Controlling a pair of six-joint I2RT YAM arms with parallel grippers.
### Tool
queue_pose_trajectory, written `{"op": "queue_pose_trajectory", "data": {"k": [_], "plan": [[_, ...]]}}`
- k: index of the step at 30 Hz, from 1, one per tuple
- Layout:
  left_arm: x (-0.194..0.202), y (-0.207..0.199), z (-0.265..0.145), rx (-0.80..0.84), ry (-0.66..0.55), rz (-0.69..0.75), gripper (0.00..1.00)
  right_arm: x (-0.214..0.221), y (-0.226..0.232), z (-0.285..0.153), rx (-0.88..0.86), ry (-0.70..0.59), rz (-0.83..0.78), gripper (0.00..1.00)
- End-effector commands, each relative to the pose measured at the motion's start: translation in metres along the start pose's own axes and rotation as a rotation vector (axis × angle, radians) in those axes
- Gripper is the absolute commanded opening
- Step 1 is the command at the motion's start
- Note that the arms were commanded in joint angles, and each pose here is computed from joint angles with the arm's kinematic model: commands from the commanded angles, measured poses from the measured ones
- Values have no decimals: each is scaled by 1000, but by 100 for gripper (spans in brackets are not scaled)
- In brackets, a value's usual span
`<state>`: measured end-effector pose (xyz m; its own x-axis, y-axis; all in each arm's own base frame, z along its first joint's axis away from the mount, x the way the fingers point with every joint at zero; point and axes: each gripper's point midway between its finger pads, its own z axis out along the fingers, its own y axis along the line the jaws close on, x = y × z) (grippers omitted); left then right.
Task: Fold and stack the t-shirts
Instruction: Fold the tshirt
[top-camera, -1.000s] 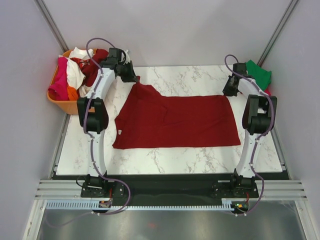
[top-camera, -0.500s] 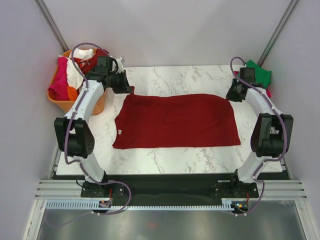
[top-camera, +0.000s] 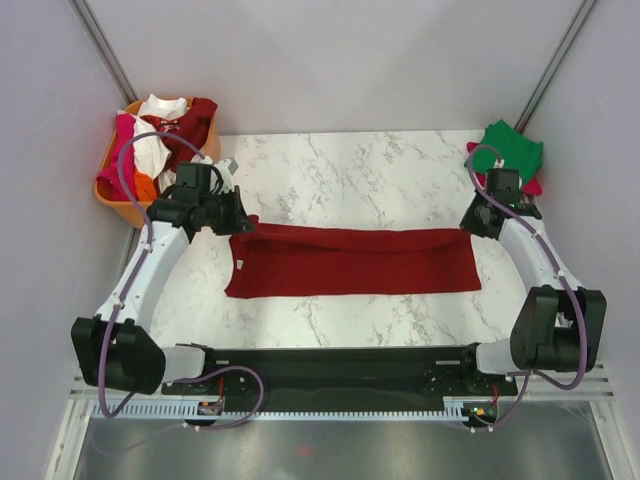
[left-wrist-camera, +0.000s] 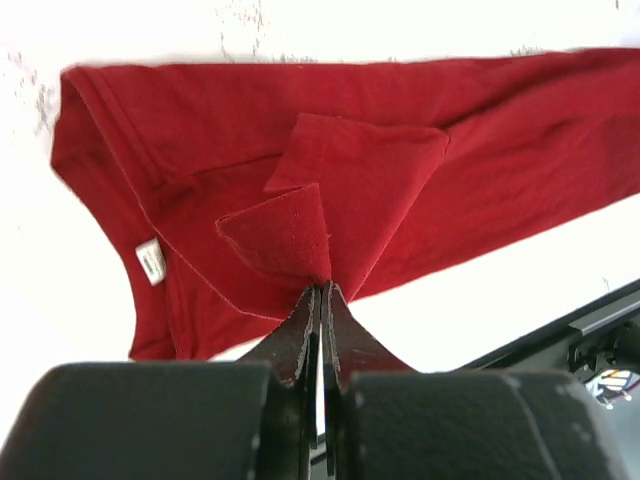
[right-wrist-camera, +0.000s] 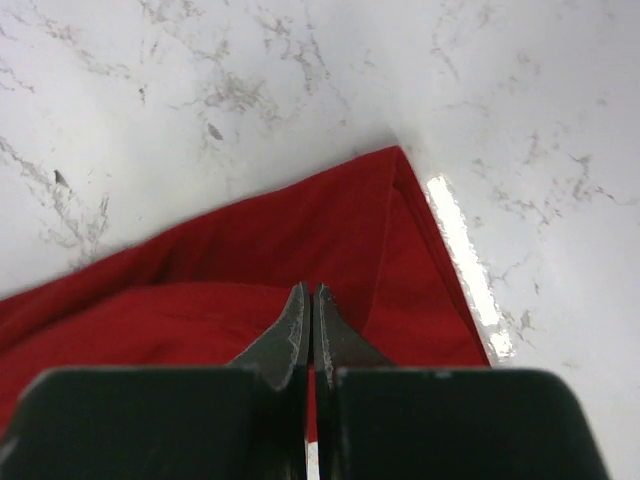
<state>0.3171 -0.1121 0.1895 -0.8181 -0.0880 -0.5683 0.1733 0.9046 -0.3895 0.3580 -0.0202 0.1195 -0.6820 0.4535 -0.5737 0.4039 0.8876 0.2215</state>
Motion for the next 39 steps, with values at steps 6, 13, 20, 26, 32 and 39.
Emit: {"op": "queue_pose_trajectory", "data": {"k": [6, 13, 20, 26, 32, 39], "plan": [[46, 13, -16, -68, -4, -71, 2, 26, -27, -24, 83, -51, 89, 0], [77, 25, -8, -102, 60, -111, 4, 57, -39, -17, 109, 4, 106, 4], [99, 60, 20, -279, 248, -199, 80, 73, -58, -2, 184, 30, 182, 98], [75, 70, 12, -372, 152, -228, 92, 46, -52, -7, 168, -13, 141, 98], [88, 86, 22, -451, 187, -258, 89, 33, -16, -12, 36, -44, 56, 98], [104, 92, 66, -433, 312, -297, 81, 60, -2, 37, 13, 121, 23, 96]]}}
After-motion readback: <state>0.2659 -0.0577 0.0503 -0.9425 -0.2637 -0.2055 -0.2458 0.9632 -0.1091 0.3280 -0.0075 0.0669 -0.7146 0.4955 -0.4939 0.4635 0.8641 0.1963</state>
